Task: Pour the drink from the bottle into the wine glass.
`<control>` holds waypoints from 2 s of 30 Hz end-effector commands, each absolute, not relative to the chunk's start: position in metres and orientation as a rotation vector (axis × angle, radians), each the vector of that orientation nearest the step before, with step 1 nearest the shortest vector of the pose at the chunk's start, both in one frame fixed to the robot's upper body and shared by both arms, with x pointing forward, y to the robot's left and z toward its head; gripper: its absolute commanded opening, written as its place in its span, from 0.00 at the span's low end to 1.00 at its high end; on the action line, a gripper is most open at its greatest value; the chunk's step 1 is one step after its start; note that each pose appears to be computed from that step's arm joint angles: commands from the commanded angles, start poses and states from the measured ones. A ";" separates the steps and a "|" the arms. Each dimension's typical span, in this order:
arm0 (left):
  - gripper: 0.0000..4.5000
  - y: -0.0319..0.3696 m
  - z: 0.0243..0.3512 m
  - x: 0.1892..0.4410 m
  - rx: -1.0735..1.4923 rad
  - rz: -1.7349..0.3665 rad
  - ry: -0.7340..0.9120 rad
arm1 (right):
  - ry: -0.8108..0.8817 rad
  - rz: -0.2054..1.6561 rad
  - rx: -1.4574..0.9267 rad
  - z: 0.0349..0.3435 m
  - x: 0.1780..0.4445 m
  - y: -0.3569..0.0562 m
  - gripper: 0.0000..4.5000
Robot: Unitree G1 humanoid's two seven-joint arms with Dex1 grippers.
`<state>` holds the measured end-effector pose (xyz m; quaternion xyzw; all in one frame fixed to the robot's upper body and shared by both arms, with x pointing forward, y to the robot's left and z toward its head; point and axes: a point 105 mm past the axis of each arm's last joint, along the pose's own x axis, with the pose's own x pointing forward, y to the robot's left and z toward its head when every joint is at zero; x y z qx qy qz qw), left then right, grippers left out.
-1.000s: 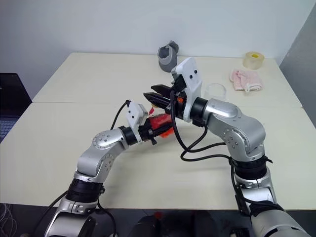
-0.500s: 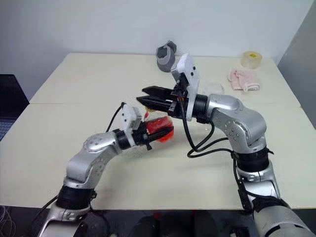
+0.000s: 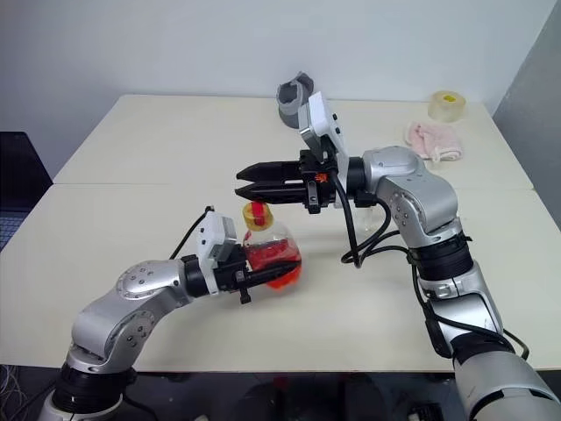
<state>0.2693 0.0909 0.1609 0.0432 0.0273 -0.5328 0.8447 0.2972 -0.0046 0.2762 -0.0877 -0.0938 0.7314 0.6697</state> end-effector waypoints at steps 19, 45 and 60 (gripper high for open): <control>0.39 0.097 0.170 0.321 0.126 -0.964 -0.046 | -0.232 1.212 -0.135 0.290 0.302 -0.020 0.99; 0.39 0.073 0.175 0.327 0.110 -1.026 -0.089 | -0.242 1.075 -0.193 0.278 0.329 -0.007 0.99; 0.39 0.091 0.179 0.321 0.122 -0.986 -0.080 | -0.192 1.057 -0.231 0.274 0.321 -0.045 0.99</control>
